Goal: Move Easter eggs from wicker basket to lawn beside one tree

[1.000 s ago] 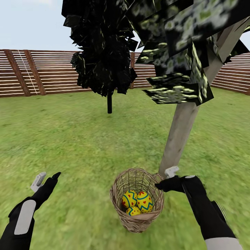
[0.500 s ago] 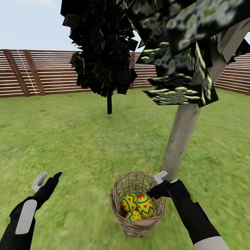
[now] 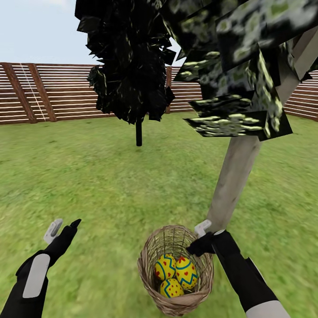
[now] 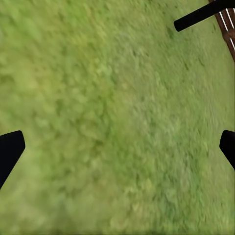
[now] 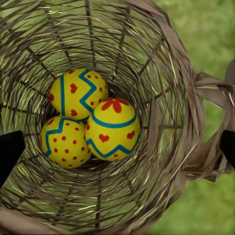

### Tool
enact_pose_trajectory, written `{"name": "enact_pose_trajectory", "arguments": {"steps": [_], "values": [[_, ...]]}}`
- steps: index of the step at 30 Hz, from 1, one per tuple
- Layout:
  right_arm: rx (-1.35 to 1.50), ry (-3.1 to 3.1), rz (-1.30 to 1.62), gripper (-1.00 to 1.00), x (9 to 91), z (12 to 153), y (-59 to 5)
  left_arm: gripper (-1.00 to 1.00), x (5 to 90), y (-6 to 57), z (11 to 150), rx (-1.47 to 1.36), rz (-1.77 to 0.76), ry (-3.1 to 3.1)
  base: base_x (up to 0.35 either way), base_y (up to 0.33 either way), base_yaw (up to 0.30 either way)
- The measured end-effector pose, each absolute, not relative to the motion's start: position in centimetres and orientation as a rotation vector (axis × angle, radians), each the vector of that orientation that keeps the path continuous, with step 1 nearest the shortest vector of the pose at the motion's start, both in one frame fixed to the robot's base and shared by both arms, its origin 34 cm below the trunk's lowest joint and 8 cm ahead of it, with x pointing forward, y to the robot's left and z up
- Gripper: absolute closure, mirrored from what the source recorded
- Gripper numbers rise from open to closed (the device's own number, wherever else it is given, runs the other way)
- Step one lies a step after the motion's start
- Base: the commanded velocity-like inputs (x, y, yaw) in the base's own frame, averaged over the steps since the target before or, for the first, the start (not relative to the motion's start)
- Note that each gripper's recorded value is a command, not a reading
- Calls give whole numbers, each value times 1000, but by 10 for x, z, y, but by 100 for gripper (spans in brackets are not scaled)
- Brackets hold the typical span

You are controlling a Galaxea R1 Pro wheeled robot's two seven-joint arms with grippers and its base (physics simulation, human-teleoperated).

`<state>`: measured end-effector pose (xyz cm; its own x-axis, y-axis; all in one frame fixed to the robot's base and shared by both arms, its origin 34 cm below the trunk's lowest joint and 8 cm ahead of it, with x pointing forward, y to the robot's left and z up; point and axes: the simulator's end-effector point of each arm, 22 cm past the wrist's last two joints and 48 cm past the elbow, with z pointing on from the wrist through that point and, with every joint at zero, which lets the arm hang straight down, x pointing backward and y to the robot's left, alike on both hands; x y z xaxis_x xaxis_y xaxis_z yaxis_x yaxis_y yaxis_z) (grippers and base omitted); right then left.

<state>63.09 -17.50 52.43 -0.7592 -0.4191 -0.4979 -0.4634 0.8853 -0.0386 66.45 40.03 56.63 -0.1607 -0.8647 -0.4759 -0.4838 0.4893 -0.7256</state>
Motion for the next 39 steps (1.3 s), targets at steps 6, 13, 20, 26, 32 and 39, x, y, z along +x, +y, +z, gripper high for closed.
{"name": "enact_pose_trajectory", "arguments": {"steps": [6, 13, 20, 26, 32, 39], "values": [[-735, 2553, 150, -100, 618, 513, -147, -100, 665, 400, 566, -1135, -516, 1807, 0, 0, 0], [-751, 2552, 158, -100, 615, 512, -143, -100, 665, 399, 566, -1136, -517, 1807, 0, 0, 0], [-755, 2572, 172, -100, 613, 507, -142, -100, 662, 385, 556, -1124, -534, 1842, 0, 0, 0], [-756, 2588, 192, -100, 608, 504, -132, -100, 665, 375, 554, -1095, -543, 1867, 0, 0, 0], [-752, 2590, 206, -100, 614, 506, -117, -100, 669, 365, 555, -1065, -549, 1883, 0, 0, 0], [-733, 2574, 215, -100, 628, 515, -99, -100, 672, 351, 555, -1024, -559, 1912, 0, 0, 0]]}}
